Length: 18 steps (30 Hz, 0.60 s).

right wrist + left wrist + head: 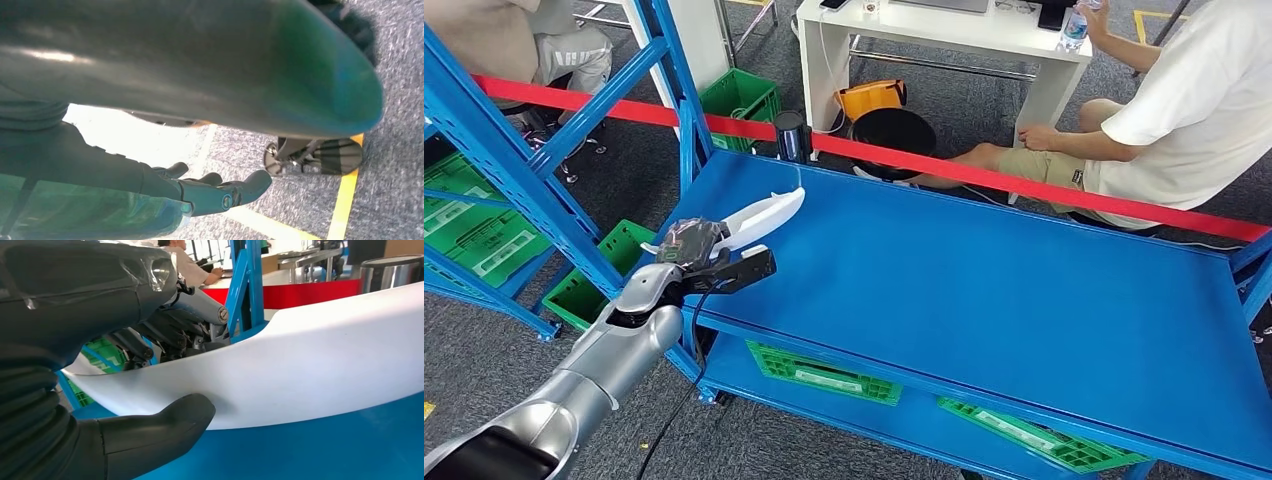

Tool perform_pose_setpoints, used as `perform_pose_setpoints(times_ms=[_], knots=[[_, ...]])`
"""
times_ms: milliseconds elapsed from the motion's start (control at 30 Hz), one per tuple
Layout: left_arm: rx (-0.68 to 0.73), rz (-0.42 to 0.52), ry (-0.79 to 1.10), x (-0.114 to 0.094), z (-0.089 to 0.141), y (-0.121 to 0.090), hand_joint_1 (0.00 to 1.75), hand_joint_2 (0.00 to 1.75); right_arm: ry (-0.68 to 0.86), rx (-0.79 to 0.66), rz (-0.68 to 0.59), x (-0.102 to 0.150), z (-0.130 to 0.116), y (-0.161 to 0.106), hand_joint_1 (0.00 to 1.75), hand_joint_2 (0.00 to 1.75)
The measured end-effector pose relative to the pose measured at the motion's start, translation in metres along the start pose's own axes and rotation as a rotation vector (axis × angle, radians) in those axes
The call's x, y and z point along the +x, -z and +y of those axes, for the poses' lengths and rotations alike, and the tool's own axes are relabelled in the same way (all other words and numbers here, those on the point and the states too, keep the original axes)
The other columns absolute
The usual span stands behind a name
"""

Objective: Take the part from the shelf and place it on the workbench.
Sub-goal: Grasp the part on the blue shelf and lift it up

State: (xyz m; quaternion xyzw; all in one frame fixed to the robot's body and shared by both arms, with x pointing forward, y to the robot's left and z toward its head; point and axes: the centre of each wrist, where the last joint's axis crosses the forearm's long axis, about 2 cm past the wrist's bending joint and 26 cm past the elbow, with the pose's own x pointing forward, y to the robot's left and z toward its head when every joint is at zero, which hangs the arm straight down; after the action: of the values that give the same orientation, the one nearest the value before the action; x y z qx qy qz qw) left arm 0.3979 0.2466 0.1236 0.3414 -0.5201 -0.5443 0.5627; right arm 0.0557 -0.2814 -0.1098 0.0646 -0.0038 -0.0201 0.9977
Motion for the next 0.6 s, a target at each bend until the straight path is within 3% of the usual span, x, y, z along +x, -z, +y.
perform_pose_setpoints(times_ms=[600], knots=[[0.003, 0.009, -0.008, -0.0029, 0.0000, -0.0010, 1.75, 1.75, 0.000, -0.001, 0.000, -0.0004, -0.0003, 0.0000, 0.00, 0.00]])
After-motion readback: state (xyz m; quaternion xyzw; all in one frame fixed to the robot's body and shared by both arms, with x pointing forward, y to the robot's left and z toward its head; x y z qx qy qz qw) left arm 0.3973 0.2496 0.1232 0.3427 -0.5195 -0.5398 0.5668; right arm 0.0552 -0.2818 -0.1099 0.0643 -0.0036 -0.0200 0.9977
